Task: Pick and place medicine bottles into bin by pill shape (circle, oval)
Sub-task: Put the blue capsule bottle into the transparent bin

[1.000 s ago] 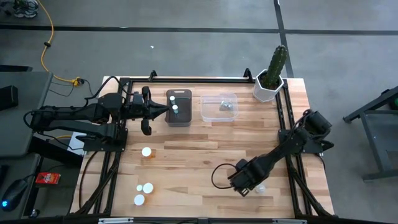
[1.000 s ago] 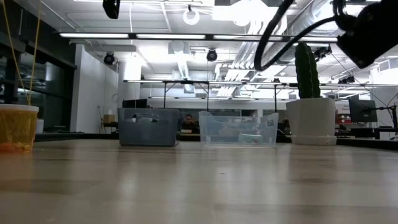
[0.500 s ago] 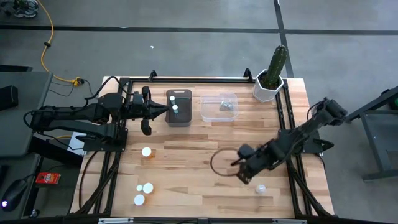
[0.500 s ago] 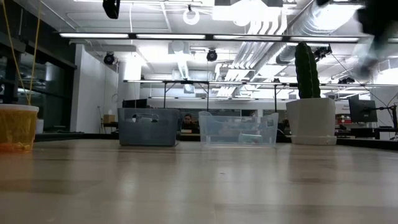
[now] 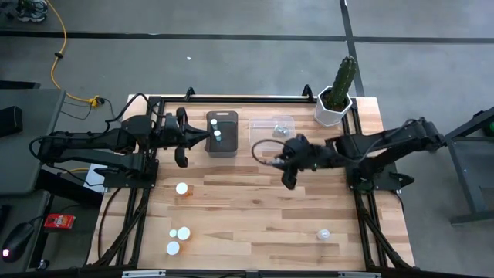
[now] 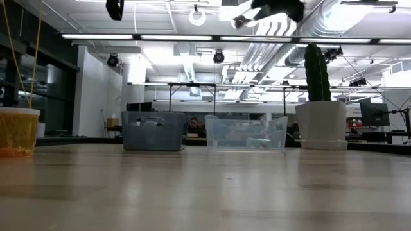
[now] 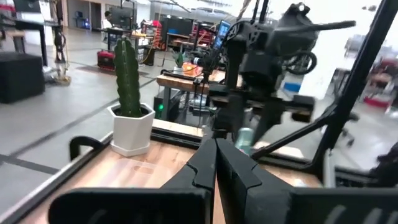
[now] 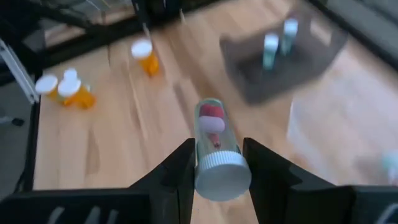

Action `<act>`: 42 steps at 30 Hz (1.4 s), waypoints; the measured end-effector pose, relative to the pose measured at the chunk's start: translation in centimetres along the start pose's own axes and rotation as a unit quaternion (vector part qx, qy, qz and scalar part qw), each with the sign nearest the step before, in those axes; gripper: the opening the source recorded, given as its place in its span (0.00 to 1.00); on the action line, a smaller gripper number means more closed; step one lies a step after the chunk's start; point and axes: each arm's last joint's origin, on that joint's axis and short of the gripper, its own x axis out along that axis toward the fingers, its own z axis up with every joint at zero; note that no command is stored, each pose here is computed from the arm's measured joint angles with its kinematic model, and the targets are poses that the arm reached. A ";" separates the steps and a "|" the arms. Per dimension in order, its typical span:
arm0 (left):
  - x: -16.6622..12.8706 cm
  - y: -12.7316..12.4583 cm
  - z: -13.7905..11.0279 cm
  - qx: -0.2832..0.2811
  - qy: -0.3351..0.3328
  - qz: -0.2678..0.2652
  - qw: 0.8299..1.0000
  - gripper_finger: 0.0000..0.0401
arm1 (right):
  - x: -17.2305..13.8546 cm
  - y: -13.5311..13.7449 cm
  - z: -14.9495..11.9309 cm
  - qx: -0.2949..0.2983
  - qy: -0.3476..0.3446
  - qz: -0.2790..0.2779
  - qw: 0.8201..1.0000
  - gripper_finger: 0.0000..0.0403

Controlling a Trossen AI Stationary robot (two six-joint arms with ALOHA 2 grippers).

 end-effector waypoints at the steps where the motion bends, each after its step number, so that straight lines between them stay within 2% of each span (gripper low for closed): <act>1: 0.0 0.0 0.1 -0.013 -0.002 -0.005 1.000 0.00 | 0.1 -0.3 0.4 -0.010 -0.012 0.002 1.000 0.26; 7: 0.0 -0.4 0.5 -0.048 -0.016 -0.059 0.997 0.00 | 0.6 -1.5 2.2 -0.041 -0.059 0.024 0.997 0.26; 17: 0.0 -0.4 0.5 -0.048 -0.016 -0.061 0.997 0.00 | 0.7 -2.0 2.6 -0.054 -0.064 0.036 0.996 0.27; 22: 0.0 -0.4 0.5 -0.048 -0.016 -0.060 0.997 0.00 | 0.9 -2.6 2.8 -0.061 -0.067 0.023 0.996 0.27; 26: 0.0 -0.4 0.5 -0.048 -0.016 -0.060 0.997 0.00 | 1.5 -4.6 3.6 -0.037 -0.063 -0.019 0.997 0.27; 29: 0.0 -0.4 0.5 -0.049 -0.015 -0.059 0.997 0.00 | 2.2 -6.6 4.8 -0.023 -0.015 -0.047 0.999 0.27; 33: 0.0 -0.4 0.5 -0.049 -0.015 -0.058 0.997 0.00 | 4.2 -9.0 6.0 -0.038 0.106 -0.096 0.989 0.27; 38: 0.0 -0.3 0.5 -0.048 -0.017 -0.046 0.998 0.00 | 8.0 -13.1 5.8 -0.011 0.272 -0.170 0.947 0.27; 42: 0.0 -0.3 0.5 -0.048 -0.019 -0.040 0.998 0.00 | 11.1 -15.8 4.3 0.035 0.360 -0.180 0.915 0.27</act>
